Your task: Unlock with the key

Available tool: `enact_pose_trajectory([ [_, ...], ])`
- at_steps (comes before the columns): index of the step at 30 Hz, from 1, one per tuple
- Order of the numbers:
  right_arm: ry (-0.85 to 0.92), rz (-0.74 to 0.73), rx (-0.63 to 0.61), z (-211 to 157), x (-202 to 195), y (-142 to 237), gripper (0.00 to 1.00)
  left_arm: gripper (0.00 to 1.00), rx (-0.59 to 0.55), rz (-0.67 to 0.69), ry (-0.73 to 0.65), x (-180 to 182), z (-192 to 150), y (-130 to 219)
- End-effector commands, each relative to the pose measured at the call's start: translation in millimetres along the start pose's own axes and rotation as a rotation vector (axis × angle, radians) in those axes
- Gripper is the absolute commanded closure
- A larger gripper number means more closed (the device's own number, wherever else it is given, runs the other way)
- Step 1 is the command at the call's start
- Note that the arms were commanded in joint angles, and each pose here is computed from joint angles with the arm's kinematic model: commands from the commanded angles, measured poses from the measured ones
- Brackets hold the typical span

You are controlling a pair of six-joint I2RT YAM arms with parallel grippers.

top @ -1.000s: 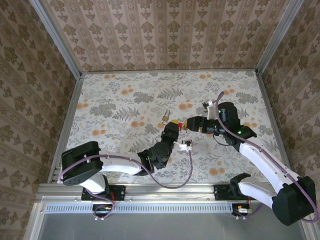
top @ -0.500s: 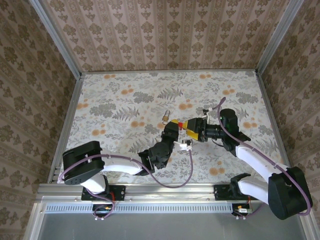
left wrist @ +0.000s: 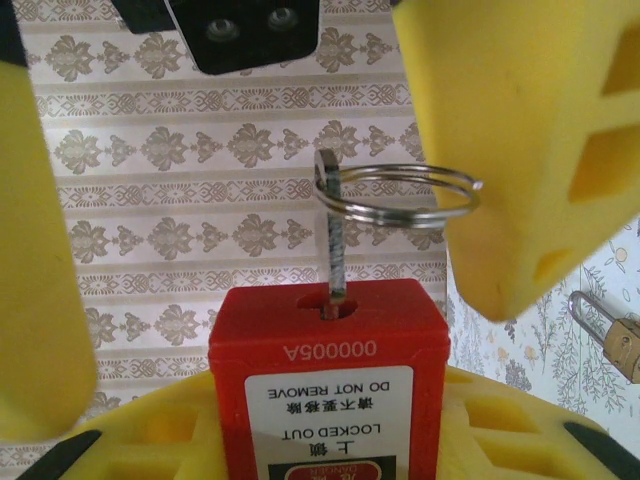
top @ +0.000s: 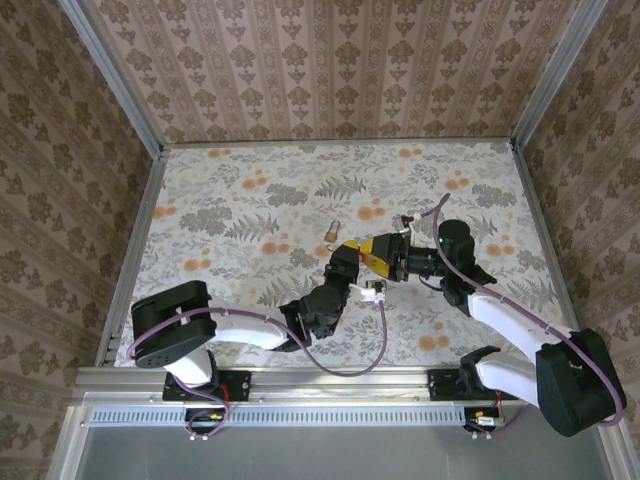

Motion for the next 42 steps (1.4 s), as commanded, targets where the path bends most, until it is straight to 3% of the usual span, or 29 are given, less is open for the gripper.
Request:
enact_pose_trajectory([
  [1, 0.016, 0.005, -0.038, 0.9, 2.1, -6.3, 0.29, 0.77, 0.012, 0.059, 0.075, 21.9, -0.5, -1.3],
  [6, 0.023, 0.038, -0.053, 2.5, 8.9, -9.6, 0.52, 0.77, 0.013, 0.063, 0.077, 23.3, -1.6, 0.2],
  [8, 0.022, 0.042, -0.056, 2.7, 9.4, -9.7, 0.57, 0.77, 0.013, 0.068, 0.083, 25.4, -1.7, 0.5],
  [13, 0.024, 0.056, -0.055, 2.3, 12.5, -10.2, 0.58, 0.77, 0.008, 0.068, 0.082, 25.2, -0.9, 1.4],
  [18, 0.029, 0.067, -0.064, 3.3, 16.3, -9.4, 0.50, 0.78, 0.002, 0.071, 0.088, 25.9, 0.2, 3.0],
  [22, 0.030, 0.073, -0.085, 5.6, 18.6, -7.9, 0.49, 0.78, 0.005, 0.072, 0.087, 26.3, -0.6, 3.4],
  [34, 0.036, 0.091, -0.079, 6.4, 23.4, -8.0, 0.69, 0.78, -0.007, 0.074, 0.095, 27.4, 0.5, 5.2],
  [39, 0.050, 0.064, -0.092, 7.0, 23.7, -3.4, 0.72, 0.70, -0.007, 0.084, 0.114, 30.7, -1.2, 6.3],
  [42, 0.064, 0.043, -0.112, 11.0, 23.8, 3.9, 0.73, 0.59, -0.008, 0.088, 0.150, 36.0, -4.8, 8.2],
])
Point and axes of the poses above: each hand's point on the last joint's axis, 136 mm out from that joint toward the fingers, its own y axis back along the fingers, its own x axis along the line the jaws close on, z = x × y, the point moved 6 cm from there along y, back along the fingers, and after that the axes turned 10 degrees about -y, right-handed, at the moved point
